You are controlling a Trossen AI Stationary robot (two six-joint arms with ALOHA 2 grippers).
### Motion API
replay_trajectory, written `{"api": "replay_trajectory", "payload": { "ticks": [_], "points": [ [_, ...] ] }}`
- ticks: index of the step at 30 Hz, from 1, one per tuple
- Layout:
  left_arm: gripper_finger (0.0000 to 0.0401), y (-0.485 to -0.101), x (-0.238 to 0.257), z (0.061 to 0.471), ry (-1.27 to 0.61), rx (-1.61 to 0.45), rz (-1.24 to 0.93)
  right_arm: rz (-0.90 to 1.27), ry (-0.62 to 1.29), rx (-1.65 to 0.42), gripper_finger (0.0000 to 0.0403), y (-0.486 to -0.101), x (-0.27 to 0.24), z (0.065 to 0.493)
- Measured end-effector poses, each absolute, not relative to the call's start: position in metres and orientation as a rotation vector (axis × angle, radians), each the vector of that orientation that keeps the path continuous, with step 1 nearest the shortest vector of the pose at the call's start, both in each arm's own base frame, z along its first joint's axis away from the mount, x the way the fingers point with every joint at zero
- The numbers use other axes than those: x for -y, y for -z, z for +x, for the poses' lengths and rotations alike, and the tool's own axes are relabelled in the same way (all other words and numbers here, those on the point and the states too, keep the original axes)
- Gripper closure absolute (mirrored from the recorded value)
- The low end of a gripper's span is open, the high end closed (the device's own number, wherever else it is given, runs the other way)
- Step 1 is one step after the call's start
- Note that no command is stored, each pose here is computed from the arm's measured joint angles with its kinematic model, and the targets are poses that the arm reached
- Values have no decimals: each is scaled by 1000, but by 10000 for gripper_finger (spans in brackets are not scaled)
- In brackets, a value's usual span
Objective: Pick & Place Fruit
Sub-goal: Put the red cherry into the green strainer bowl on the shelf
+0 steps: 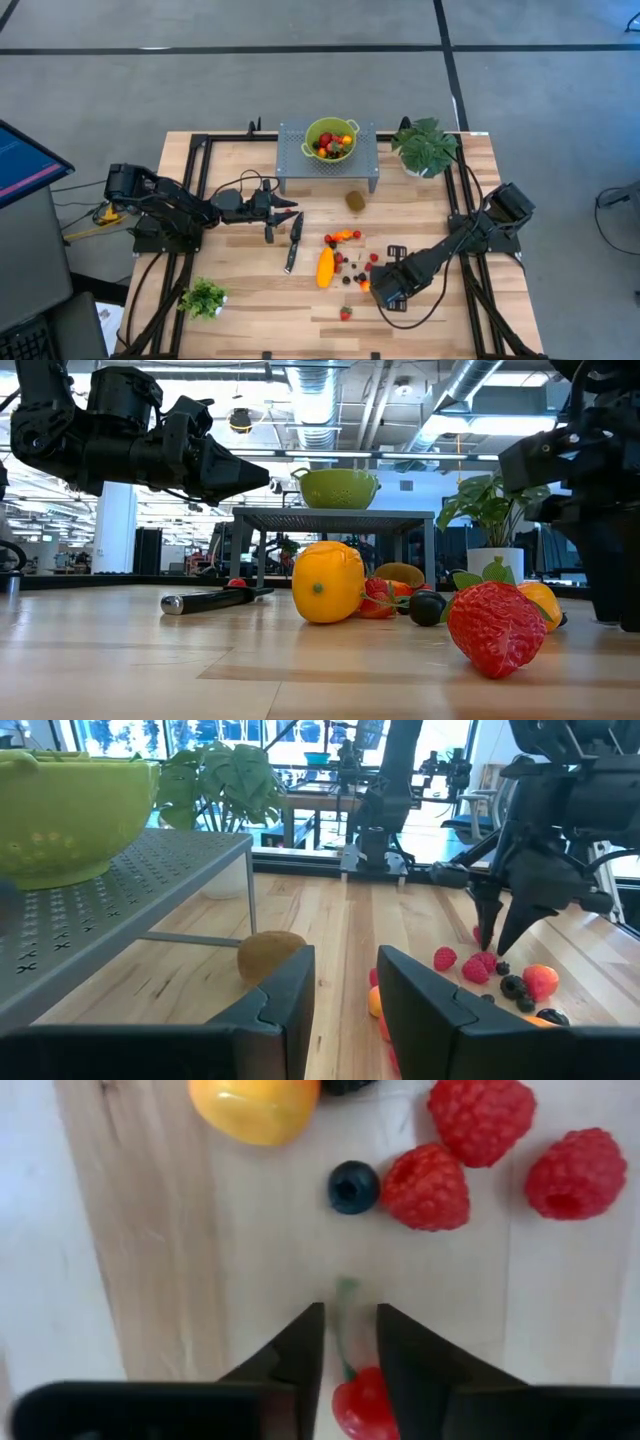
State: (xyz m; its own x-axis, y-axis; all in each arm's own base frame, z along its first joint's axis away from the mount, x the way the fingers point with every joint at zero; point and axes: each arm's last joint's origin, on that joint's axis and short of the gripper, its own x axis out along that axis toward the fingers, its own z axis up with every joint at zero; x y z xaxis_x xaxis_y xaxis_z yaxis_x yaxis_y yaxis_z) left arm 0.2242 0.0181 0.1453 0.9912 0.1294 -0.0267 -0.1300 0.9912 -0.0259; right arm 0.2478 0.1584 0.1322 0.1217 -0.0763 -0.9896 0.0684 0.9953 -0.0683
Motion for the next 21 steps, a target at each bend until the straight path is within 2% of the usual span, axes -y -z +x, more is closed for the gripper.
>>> {"api": "replay_trajectory", "payload": {
  "ticks": [5, 21],
  "points": [
    [295, -145, -18, 224, -131, -25, -27, 4, 70, -1463, 394, -132, -158, 249],
    [295, -145, -18, 224, -134, -25, -27, -17, 55, -1523, 402, -141, -152, 256]
  ]
}}
